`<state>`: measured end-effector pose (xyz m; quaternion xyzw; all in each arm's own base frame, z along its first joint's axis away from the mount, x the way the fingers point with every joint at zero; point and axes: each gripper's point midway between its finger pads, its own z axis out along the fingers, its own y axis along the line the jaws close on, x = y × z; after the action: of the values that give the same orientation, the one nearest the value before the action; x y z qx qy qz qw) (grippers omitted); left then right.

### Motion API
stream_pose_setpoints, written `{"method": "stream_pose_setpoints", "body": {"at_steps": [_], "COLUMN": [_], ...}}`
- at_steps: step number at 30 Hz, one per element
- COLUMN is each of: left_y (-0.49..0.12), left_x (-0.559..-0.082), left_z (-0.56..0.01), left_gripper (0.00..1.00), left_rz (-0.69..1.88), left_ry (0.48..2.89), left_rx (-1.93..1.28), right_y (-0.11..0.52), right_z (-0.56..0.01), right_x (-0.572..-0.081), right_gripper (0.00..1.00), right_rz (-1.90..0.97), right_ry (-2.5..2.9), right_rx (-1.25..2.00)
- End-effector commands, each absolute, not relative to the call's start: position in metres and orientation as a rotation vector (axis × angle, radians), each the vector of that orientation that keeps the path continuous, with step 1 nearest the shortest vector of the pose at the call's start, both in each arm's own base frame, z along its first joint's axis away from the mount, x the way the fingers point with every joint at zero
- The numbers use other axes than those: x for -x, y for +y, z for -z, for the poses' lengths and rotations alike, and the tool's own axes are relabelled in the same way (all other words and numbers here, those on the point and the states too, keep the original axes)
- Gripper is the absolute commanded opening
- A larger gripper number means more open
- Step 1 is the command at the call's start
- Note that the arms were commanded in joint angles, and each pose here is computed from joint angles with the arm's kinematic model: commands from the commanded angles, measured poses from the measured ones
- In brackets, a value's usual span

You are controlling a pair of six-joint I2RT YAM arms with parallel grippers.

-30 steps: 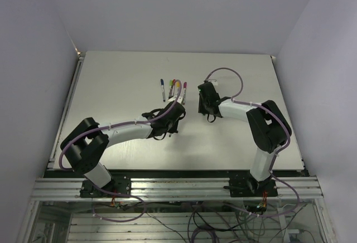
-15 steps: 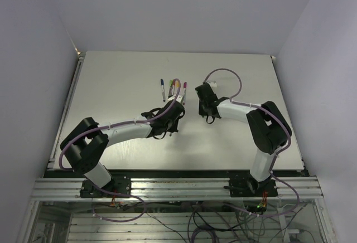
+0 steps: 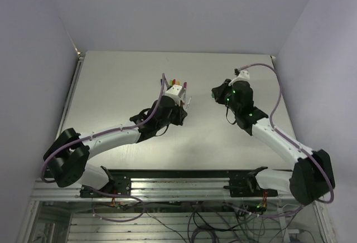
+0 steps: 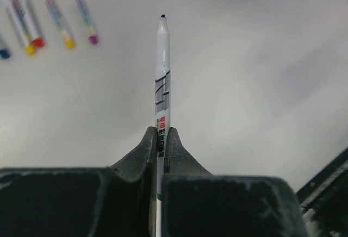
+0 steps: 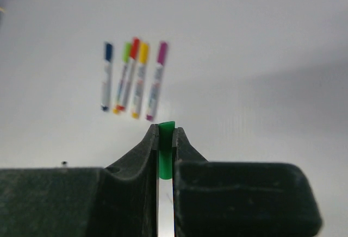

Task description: Insert the pens into the pen caps

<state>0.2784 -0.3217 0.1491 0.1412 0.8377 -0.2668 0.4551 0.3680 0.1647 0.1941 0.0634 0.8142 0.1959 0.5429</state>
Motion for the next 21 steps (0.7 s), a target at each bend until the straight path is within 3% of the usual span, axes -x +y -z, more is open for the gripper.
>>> {"method": "stream_pose_setpoints", "body": {"at_steps": [1,11,21], "left_y": [-0.353,-0.39,-0.398], "left_x": [-0.274,-0.259,-0.252], "left_z": [-0.205,-0.245,-0.254], "left_gripper": [0.07,0.07,0.07], "left_rz": [0.905,1.127,1.182], "left_ry": [1.831,1.678,1.654], "left_rx": [-0.4,-0.445,-0.452], "right_y": [0.171,0.163,0.173], "right_z": [-0.236,-0.314,-0.322], "right_x": [-0.361,-0.335,-0.328], "right_gripper": [0.0,0.0,0.0], "right_rz": [-0.619,-0.791,-0.88], "right_ry": [1.755,1.408,1.348], "right_rx": [-0.144,-0.184,-0.151]}}
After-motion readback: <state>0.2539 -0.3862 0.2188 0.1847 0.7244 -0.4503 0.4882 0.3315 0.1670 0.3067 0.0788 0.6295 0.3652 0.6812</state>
